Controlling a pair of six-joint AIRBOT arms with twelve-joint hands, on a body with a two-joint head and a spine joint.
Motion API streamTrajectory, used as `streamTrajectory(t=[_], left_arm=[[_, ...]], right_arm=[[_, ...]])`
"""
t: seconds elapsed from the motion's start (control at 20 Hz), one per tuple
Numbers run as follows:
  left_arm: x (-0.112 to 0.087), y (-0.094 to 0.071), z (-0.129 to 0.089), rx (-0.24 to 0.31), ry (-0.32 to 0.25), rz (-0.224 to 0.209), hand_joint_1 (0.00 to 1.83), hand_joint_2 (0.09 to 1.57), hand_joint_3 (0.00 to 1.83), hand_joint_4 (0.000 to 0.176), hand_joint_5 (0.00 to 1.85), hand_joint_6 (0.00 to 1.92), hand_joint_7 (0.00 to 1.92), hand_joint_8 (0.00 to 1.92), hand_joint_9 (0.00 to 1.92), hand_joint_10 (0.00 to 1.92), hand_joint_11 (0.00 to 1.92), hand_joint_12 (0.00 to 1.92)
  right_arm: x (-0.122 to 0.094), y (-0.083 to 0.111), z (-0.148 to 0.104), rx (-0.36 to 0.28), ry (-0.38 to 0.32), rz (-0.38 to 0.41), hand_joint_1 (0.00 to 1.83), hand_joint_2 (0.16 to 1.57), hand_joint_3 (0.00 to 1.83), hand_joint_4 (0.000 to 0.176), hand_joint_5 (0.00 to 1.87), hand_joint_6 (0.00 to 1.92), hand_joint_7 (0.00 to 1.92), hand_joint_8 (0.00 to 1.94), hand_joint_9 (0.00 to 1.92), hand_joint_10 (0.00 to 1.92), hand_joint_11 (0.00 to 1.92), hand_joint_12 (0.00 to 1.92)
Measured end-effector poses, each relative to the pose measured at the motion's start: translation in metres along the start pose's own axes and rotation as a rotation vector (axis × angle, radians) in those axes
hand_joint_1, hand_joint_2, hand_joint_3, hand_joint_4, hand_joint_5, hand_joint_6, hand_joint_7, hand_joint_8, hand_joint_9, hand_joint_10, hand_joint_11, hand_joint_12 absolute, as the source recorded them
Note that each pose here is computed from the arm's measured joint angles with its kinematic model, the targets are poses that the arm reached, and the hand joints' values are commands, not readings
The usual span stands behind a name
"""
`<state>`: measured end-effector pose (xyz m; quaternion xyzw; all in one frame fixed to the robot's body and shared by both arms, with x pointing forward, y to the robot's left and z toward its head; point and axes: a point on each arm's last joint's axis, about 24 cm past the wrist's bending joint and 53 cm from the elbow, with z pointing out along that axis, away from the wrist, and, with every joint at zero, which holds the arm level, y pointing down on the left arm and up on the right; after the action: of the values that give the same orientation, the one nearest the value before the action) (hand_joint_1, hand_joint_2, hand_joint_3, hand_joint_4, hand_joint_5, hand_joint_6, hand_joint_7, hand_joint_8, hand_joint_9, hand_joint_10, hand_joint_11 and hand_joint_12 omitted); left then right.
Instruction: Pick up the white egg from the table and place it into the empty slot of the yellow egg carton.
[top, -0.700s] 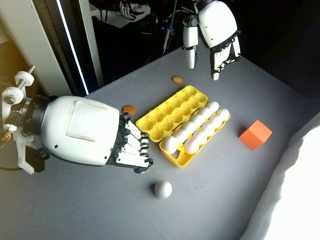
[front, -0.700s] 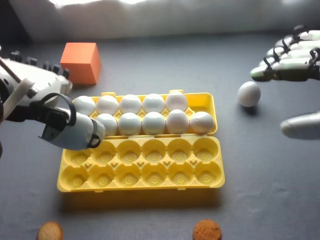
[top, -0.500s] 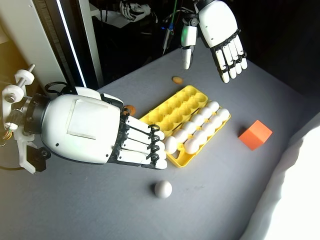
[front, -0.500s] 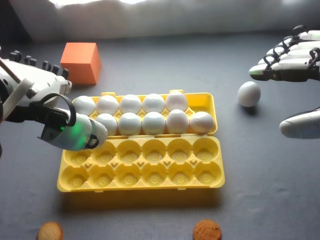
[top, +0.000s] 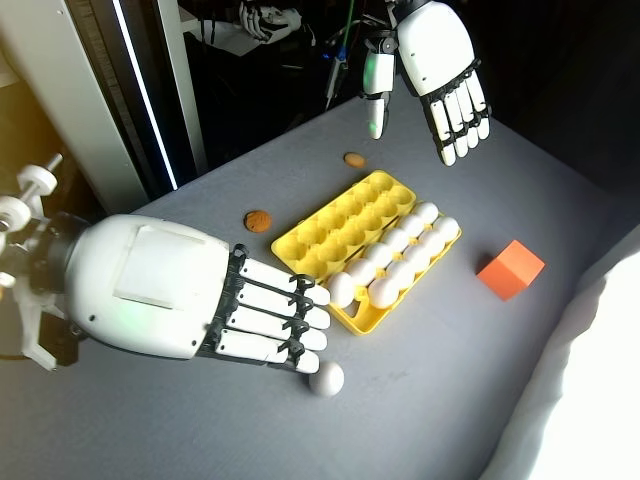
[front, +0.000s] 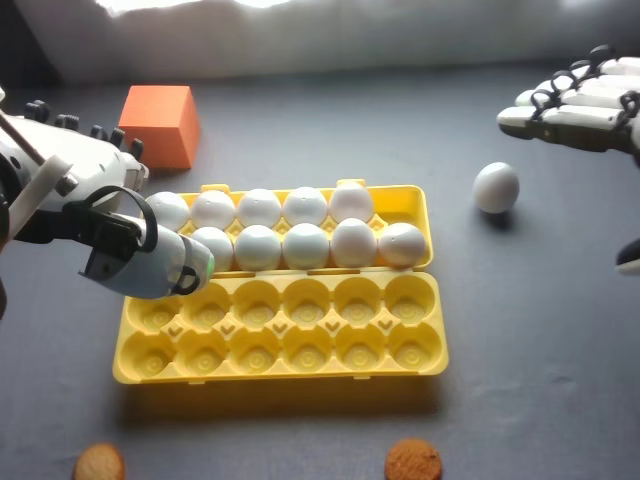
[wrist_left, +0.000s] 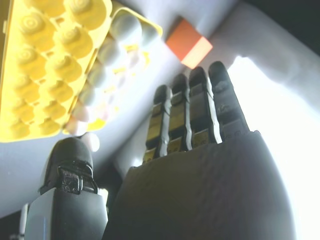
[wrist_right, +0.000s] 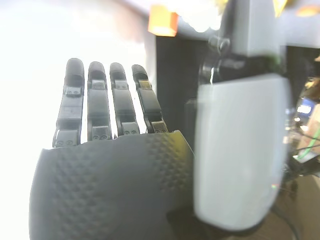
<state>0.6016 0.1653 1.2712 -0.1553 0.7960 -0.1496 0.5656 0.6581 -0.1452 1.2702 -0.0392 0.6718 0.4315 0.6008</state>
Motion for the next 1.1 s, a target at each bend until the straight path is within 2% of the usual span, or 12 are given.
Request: streamTrajectory(t=[0.2, 0.35, 0.4, 0.45, 0.55, 0.6, 0.75, 0.85, 0.95, 1.1], left_arm=[[0.000, 0.002, 0.000, -0.008, -0.001, 0.004, 0.00, 1.20, 0.00, 0.000, 0.15, 0.01, 0.15, 0.01, 0.10, 0.01, 0.00, 0.19], [0.000, 0.002, 0.000, -0.008, -0.001, 0.004, 0.00, 1.20, 0.00, 0.000, 0.16, 0.00, 0.15, 0.00, 0.10, 0.00, 0.00, 0.21], [0.000, 0.001, 0.000, -0.006, 0.000, 0.003, 0.00, 1.20, 0.00, 0.000, 0.16, 0.00, 0.16, 0.01, 0.11, 0.00, 0.00, 0.22], [0.000, 0.001, 0.000, -0.004, 0.000, 0.003, 0.00, 1.20, 0.00, 0.000, 0.15, 0.00, 0.17, 0.00, 0.11, 0.00, 0.00, 0.21], [0.000, 0.001, 0.000, -0.006, -0.001, 0.004, 0.00, 1.20, 0.00, 0.000, 0.15, 0.00, 0.18, 0.00, 0.13, 0.00, 0.00, 0.22], [0.000, 0.001, 0.000, -0.006, -0.001, 0.004, 0.00, 1.20, 0.00, 0.000, 0.16, 0.00, 0.19, 0.00, 0.14, 0.01, 0.00, 0.25], [0.000, 0.002, 0.000, -0.008, -0.001, 0.004, 0.00, 1.21, 0.00, 0.000, 0.16, 0.00, 0.18, 0.00, 0.13, 0.00, 0.00, 0.24], [0.000, 0.002, 0.000, -0.007, -0.001, 0.003, 0.00, 1.22, 0.00, 0.000, 0.23, 0.00, 0.23, 0.00, 0.18, 0.00, 0.00, 0.36], [0.000, 0.001, 0.000, -0.005, -0.001, 0.004, 0.00, 1.23, 0.00, 0.000, 0.22, 0.00, 0.23, 0.00, 0.16, 0.00, 0.00, 0.30], [0.000, 0.002, 0.000, -0.007, -0.001, 0.004, 0.00, 1.23, 0.00, 0.000, 0.23, 0.00, 0.24, 0.00, 0.17, 0.00, 0.00, 0.32]], right_arm=[[0.004, -0.036, 0.014, 0.084, 0.004, 0.058, 1.19, 0.93, 0.00, 0.000, 0.22, 0.02, 0.16, 0.01, 0.13, 0.02, 0.00, 0.52], [0.000, -0.054, 0.019, 0.115, -0.004, 0.073, 1.19, 0.97, 0.01, 0.000, 0.29, 0.02, 0.24, 0.02, 0.19, 0.03, 0.00, 0.59], [-0.001, -0.057, 0.022, 0.118, -0.008, 0.080, 1.23, 0.95, 0.00, 0.000, 0.35, 0.04, 0.30, 0.03, 0.23, 0.05, 0.00, 0.71], [-0.001, -0.060, 0.027, 0.119, -0.013, 0.103, 1.12, 1.01, 0.02, 0.000, 0.25, 0.01, 0.23, 0.01, 0.18, 0.02, 0.00, 0.58], [0.001, -0.065, 0.035, 0.119, -0.016, 0.134, 1.19, 1.00, 0.01, 0.000, 0.28, 0.02, 0.27, 0.01, 0.21, 0.03, 0.00, 0.64], [0.003, -0.067, 0.040, 0.119, -0.018, 0.145, 1.22, 1.00, 0.00, 0.000, 0.34, 0.03, 0.32, 0.02, 0.25, 0.04, 0.00, 0.75], [0.002, -0.068, 0.049, 0.114, -0.026, 0.149, 1.22, 1.01, 0.00, 0.000, 0.35, 0.02, 0.34, 0.02, 0.27, 0.04, 0.00, 0.79], [0.002, -0.064, 0.054, 0.102, -0.032, 0.155, 1.22, 1.00, 0.00, 0.000, 0.36, 0.02, 0.38, 0.02, 0.31, 0.05, 0.00, 0.87], [0.005, -0.060, 0.061, 0.091, -0.031, 0.161, 1.22, 1.00, 0.00, 0.000, 0.40, 0.03, 0.43, 0.03, 0.36, 0.06, 0.00, 0.97], [0.011, -0.061, 0.071, 0.090, -0.024, 0.165, 1.17, 1.01, 0.00, 0.000, 0.44, 0.03, 0.47, 0.03, 0.40, 0.07, 0.00, 1.04]])
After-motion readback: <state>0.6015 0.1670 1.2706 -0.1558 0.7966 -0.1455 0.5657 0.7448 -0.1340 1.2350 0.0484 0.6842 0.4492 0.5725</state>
